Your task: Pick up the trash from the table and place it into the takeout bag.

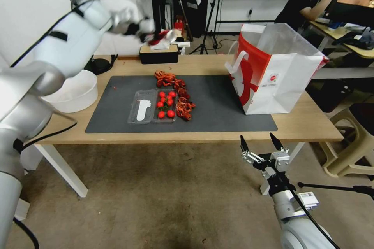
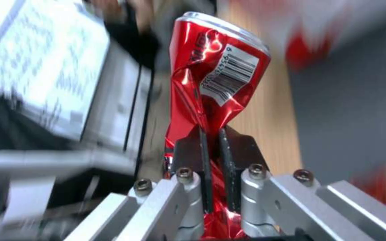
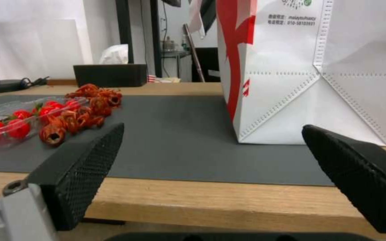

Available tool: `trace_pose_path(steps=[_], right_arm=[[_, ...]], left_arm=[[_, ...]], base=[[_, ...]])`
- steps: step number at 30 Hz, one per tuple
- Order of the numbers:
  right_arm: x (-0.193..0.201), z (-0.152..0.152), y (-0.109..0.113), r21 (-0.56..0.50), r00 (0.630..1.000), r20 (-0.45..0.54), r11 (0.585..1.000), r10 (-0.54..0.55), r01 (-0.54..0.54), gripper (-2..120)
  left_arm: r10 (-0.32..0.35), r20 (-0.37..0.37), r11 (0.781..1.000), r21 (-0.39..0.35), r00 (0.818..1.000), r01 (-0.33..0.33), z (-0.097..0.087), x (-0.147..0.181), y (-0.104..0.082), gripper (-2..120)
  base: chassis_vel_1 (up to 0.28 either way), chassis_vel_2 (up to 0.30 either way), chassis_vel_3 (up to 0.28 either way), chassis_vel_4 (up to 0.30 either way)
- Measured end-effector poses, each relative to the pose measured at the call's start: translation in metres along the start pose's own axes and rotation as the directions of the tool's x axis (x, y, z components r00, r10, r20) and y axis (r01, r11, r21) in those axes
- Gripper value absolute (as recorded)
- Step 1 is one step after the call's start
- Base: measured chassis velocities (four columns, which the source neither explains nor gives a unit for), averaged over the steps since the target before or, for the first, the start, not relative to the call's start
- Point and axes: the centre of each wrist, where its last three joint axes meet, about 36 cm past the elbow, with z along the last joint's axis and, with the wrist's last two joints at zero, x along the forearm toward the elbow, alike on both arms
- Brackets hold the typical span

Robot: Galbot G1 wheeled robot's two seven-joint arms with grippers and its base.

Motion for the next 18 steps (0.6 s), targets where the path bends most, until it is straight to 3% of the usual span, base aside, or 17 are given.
trace_pose_path(steps=[2, 3, 4, 7, 8, 11, 12, 16, 18], right_arm=[[0.000, 0.000, 0.000, -0.001, 1.000, 0.000, 1.000, 0.001, -0.001, 100], [0.001, 0.000, 0.000, -0.001, 1.000, -0.001, 1.000, 0.003, -0.003, 100], [0.001, 0.000, 0.000, -0.001, 1.000, -0.001, 1.000, 0.003, -0.003, 100], [0.002, 0.001, 0.000, -0.001, 1.000, -0.002, 1.000, 0.006, -0.006, 100], [0.002, 0.001, 0.000, -0.001, 1.000, -0.002, 1.000, 0.006, -0.006, 100], [0.001, 0.001, 0.000, -0.002, 1.000, 0.002, 1.000, 0.008, -0.008, 100], [0.001, 0.001, 0.000, -0.002, 1.000, 0.002, 1.000, 0.008, -0.008, 100], [0.001, 0.001, 0.000, -0.005, 1.000, 0.008, 1.000, 0.015, -0.015, 100], [0.001, 0.001, 0.000, -0.005, 1.000, 0.010, 1.000, 0.017, -0.017, 100]], left_arm=[[0.002, 0.074, 0.999, 0.045, 0.997, -0.005, -0.026, -0.014, -0.001, 4], [-0.005, 0.149, 0.996, 0.090, 0.989, -0.009, -0.055, -0.031, -0.004, 4], [-0.005, 0.149, 0.996, 0.090, 0.989, -0.009, -0.055, -0.031, -0.004, 4], [-0.045, 0.255, 0.986, 0.164, 0.966, 0.002, -0.103, -0.062, -0.012, 4], [-0.045, 0.255, 0.986, 0.164, 0.966, 0.002, -0.103, -0.062, -0.012, 4], [-0.059, 0.330, 0.978, 0.210, 0.942, -0.013, -0.151, -0.108, -0.031, 4], [-0.059, 0.330, 0.978, 0.210, 0.942, -0.013, -0.151, -0.108, -0.031, 4], [-0.037, 0.407, 0.969, 0.239, 0.913, -0.068, -0.212, -0.173, -0.070, 4], [-0.030, 0.416, 0.968, 0.240, 0.909, -0.078, -0.223, -0.184, -0.078, 4]], base=[[0.000, 0.000, 0.000, 0.000], [0.000, 0.000, 0.000, 0.000], [0.000, 0.000, 0.000, 0.000], [0.000, 0.000, 0.000, 0.000], [0.000, 0.000, 0.000, 0.000], [0.000, 0.000, 0.000, 0.000], [0.000, 0.000, 0.000, 0.000], [0.000, 0.000, 0.000, 0.000], [0.000, 0.000, 0.000, 0.000]])
